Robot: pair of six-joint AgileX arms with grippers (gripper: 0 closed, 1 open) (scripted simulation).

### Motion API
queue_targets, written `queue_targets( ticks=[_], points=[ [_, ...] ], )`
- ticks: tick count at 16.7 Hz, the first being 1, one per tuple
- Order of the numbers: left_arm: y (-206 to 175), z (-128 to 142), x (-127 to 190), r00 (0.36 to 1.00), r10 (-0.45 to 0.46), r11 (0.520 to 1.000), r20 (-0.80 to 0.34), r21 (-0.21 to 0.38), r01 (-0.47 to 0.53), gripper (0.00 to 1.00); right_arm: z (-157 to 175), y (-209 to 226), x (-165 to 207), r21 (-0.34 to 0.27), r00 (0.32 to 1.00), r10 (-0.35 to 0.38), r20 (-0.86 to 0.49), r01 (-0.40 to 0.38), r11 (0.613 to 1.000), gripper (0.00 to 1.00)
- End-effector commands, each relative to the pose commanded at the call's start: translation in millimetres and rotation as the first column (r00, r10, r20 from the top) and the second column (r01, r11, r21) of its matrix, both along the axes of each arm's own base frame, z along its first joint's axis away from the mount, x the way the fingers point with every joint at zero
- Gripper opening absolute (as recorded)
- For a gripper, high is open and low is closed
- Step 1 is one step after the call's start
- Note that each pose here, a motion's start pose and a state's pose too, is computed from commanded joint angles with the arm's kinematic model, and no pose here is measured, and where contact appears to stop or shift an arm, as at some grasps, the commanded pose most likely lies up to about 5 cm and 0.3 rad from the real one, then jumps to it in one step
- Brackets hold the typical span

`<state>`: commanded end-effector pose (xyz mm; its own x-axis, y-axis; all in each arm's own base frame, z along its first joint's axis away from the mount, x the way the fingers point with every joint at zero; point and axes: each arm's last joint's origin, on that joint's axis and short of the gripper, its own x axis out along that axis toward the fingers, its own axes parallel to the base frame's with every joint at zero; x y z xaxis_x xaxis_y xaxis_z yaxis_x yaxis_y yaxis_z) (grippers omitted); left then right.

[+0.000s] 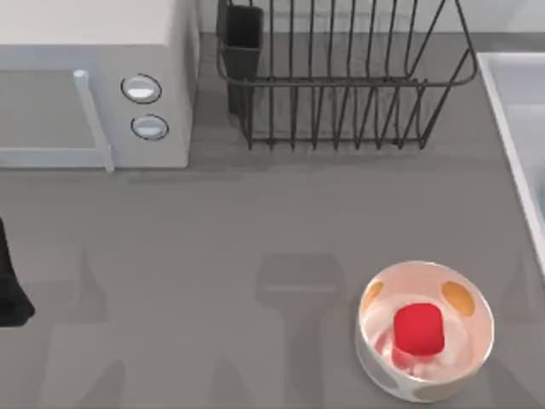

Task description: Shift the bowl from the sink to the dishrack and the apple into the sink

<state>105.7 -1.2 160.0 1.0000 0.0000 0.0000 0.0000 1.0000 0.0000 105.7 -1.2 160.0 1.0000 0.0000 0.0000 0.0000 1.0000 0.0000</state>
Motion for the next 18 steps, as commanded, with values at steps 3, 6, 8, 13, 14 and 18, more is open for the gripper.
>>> queue_targets(
  ticks=[3,6,8,13,14,18],
  points=[
    [0,0,0,1.0,0.0,1.0,0.0,0.0,0.0,1.0,2,0,0,-0.002,1.0,-0.002,-0.005,0.002,1.0,1.0],
    [0,0,0,1.0,0.0,1.0,0.0,0.0,0.0,1.0,17,-2,2,-0.016,0.998,-0.017,-0.055,0.016,1.0,1.0],
    [0,0,0,1.0,0.0,1.0,0.0,0.0,0.0,1.0,35,-3,6,-0.033,0.993,-0.032,-0.115,0.028,0.999,1.0],
    [0,0,0,1.0,0.0,1.0,0.0,0.0,0.0,1.0,96,-10,39,-0.09,0.942,-0.07,-0.329,0.043,0.995,1.0],
    [0,0,0,1.0,0.0,1.0,0.0,0.0,0.0,1.0,109,-13,51,-0.101,0.923,-0.078,-0.378,0.042,0.994,1.0],
    [0,0,0,1.0,0.0,1.0,0.0,0.0,0.0,1.0,149,-30,118,-0.135,0.812,-0.103,-0.575,0.031,0.99,1.0]
  ],
)
